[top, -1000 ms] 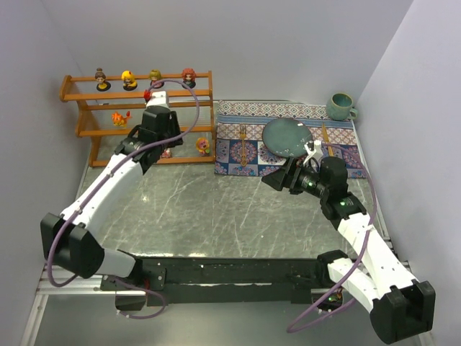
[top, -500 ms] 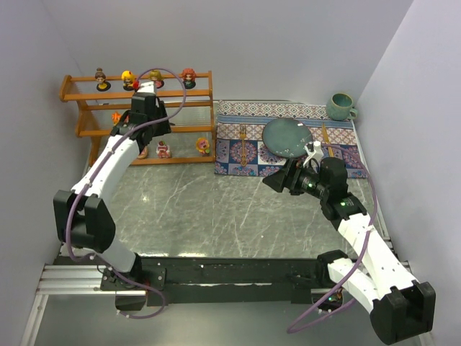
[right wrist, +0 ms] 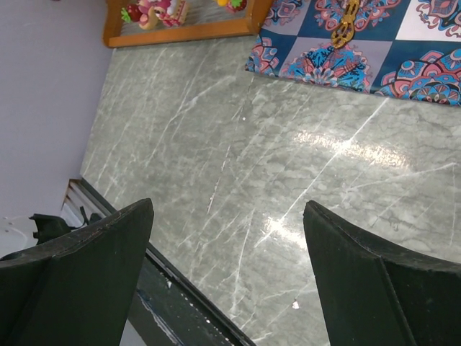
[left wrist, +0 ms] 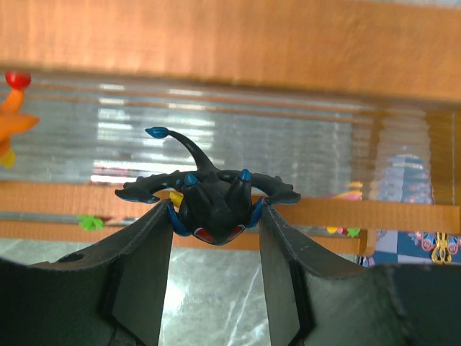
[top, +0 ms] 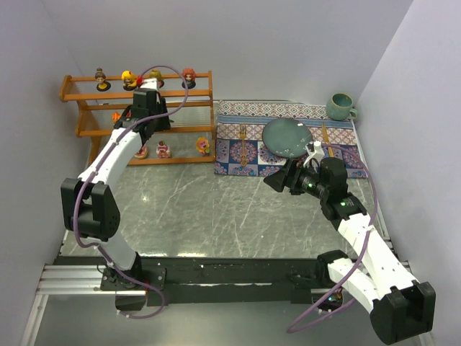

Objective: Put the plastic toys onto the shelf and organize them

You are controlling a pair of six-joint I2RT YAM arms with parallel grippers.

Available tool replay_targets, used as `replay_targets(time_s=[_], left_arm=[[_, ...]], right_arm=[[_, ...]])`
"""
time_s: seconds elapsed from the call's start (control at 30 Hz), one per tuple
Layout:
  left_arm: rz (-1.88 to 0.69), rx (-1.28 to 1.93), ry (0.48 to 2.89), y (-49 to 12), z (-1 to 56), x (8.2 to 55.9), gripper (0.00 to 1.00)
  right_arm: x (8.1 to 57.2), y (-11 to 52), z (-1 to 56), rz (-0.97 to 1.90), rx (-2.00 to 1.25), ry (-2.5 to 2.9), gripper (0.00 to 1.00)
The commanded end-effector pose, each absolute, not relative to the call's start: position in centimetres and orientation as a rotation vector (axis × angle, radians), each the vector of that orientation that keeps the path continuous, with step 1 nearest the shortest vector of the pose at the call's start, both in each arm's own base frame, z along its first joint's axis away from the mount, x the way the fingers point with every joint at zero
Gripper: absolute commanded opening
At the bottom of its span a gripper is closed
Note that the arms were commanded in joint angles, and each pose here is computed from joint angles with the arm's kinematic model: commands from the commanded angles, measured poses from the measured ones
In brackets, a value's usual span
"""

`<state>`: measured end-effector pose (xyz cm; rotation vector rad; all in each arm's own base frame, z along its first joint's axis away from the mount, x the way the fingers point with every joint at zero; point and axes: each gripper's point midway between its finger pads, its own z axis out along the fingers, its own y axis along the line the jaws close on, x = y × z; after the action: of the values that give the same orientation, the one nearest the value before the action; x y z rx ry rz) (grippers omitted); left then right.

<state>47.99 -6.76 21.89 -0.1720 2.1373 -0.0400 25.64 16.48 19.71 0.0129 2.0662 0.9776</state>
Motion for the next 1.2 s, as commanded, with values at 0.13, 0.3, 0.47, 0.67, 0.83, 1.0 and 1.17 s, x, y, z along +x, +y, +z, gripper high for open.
replay_targets(time_s=[0.13, 0.3, 0.47, 0.67, 0.83, 1.0, 1.17], left_arm=[[-0.048, -0.138, 2.025, -6.7, 24.7, 50.6, 0.07], [-0.073, -0.133, 2.026, -6.7, 24.4, 51.0, 0.09], [-0.075, -0.126, 2.024, -6.5, 24.0, 51.1, 0.14], [-0.1, -0.117, 2.06, -6.4, 23.2, 51.3, 0.25], [-0.097, -0.109, 2.083, -6.5, 22.5, 51.2, 0.34], [-0.081, -0.105, 2.076, -6.2, 22.5, 50.9, 0.47], [-0.079, -0.093, 2.086, -6.3, 22.4, 50.8, 0.57]], right_arm=[[26.2, 16.2, 20.7, 0.946, 0.0, 2.035, 0.92], [26.3, 16.1, 20.5, 0.941, 0.003, 2.042, 0.92], [26.4, 16.0, 20.1, 0.931, 0.012, 2.052, 0.92], [26.4, 16.0, 19.9, 0.929, 0.014, 2.057, 0.92], [26.5, 16.0, 19.8, 0.931, 0.018, 2.061, 0.92], [26.5, 16.0, 19.7, 0.931, 0.02, 2.063, 0.92], [26.5, 16.1, 19.7, 0.938, 0.019, 2.061, 0.92]])
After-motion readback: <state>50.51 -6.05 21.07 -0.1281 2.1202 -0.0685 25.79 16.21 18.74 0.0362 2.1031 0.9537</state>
